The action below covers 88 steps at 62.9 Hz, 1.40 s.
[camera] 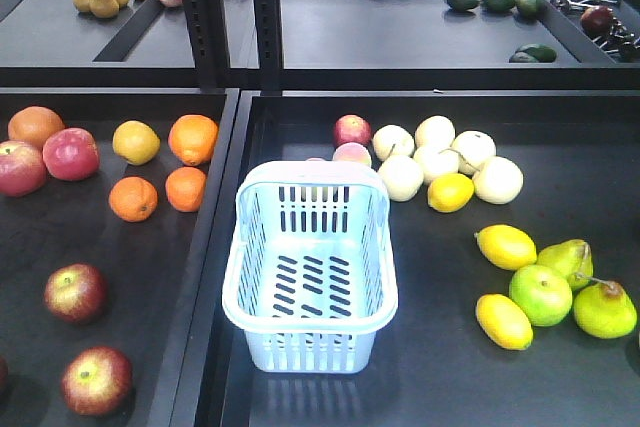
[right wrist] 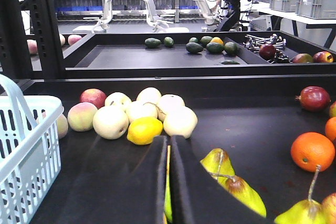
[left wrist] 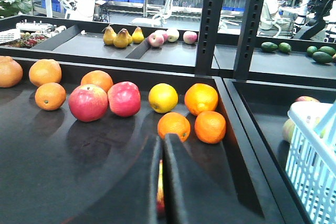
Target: Pick three apples into basket with both arms
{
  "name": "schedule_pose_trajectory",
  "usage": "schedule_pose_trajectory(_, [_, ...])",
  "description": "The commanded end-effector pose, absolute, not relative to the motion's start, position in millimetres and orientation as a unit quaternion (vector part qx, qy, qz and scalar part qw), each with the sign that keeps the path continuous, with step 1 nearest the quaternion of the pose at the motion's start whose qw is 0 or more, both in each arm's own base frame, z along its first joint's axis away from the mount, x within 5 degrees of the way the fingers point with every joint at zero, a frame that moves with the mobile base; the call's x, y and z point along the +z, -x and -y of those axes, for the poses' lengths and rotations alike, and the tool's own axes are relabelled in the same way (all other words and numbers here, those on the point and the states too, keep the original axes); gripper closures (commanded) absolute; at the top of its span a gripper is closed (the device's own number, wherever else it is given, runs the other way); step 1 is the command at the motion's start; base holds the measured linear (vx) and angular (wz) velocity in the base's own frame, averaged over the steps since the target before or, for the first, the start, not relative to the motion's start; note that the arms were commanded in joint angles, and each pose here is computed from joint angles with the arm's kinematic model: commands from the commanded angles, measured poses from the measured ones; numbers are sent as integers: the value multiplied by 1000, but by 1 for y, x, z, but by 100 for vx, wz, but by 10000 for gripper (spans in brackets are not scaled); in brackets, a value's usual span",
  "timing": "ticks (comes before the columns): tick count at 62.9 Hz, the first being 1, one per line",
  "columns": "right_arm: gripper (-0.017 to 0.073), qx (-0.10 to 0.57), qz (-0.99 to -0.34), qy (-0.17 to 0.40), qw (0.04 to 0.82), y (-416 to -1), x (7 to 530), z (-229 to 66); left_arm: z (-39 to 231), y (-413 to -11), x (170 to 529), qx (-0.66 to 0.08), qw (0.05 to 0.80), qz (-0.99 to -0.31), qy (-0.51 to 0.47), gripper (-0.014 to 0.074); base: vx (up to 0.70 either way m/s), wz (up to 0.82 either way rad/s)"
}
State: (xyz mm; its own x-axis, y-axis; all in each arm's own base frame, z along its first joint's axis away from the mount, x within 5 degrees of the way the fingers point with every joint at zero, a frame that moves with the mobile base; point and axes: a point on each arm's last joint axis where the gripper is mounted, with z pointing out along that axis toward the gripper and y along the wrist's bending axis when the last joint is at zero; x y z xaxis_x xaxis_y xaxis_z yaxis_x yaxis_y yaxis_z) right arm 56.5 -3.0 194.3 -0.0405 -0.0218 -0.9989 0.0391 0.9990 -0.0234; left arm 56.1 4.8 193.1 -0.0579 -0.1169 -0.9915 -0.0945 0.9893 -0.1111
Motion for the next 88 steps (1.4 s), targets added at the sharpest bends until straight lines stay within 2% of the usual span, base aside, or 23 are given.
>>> schedule_pose_trajectory(1, [564, -23, -695, 1, 719, -56, 197, 2, -5, -56, 198, -13, 714, -696, 74, 600, 7, 2])
schedule_pose_trajectory(88, [564, -23, -695, 1, 719, -56, 197, 2, -5, -56, 198, -13, 714, -696, 74, 600, 3, 0])
